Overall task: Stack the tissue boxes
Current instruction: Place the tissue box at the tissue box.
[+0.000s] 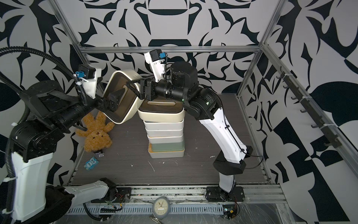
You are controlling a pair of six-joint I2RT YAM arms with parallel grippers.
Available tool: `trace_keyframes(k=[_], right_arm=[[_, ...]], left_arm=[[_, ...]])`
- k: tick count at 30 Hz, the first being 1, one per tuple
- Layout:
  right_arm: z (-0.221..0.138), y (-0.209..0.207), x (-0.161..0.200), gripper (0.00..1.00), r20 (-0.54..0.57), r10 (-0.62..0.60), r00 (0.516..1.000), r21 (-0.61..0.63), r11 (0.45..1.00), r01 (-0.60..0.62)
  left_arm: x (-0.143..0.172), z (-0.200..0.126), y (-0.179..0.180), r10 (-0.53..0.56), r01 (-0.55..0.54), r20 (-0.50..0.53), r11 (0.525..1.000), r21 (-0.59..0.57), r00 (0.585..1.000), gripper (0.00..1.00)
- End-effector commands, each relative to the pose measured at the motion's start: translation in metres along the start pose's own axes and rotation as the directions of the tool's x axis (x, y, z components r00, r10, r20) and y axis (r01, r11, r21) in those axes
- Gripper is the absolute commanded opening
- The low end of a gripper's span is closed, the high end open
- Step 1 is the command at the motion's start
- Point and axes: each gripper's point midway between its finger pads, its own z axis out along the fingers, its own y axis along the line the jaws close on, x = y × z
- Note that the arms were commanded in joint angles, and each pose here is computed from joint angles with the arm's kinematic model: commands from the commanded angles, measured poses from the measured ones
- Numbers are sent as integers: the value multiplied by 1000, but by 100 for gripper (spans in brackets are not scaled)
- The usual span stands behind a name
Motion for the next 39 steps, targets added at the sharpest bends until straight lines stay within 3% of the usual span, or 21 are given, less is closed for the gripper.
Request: trace_keyframes(k=[1, 10, 17, 30, 34, 39], right_arm=[[-18, 20, -45, 8, 167, -74, 983, -37, 996, 81], [-14, 18, -42, 7, 162, -109, 981, -33, 993, 116], [-8, 12, -40, 7, 159, -119, 980, -11, 992, 122], [-2, 6, -43, 5, 177, -117, 977, 14, 993, 117], [-5, 6, -52, 5, 216, -91, 972, 19, 996, 89], [-15, 8, -72, 4, 300, -57, 952, 29, 998, 50]], left_arm=[[-21, -6, -1, 69, -70, 81, 997, 16, 994, 99], [-12, -12, -12, 232, -236, 64, 969, 68, 971, 99], [-7, -17, -6, 250, -251, 35, 967, 39, 968, 99], [-28, -53, 2, 176, -177, 132, 984, -5, 976, 99], [-37, -61, 20, 71, -55, 172, 994, -98, 983, 99], [-23, -54, 56, -17, 48, 107, 954, -294, 994, 99]])
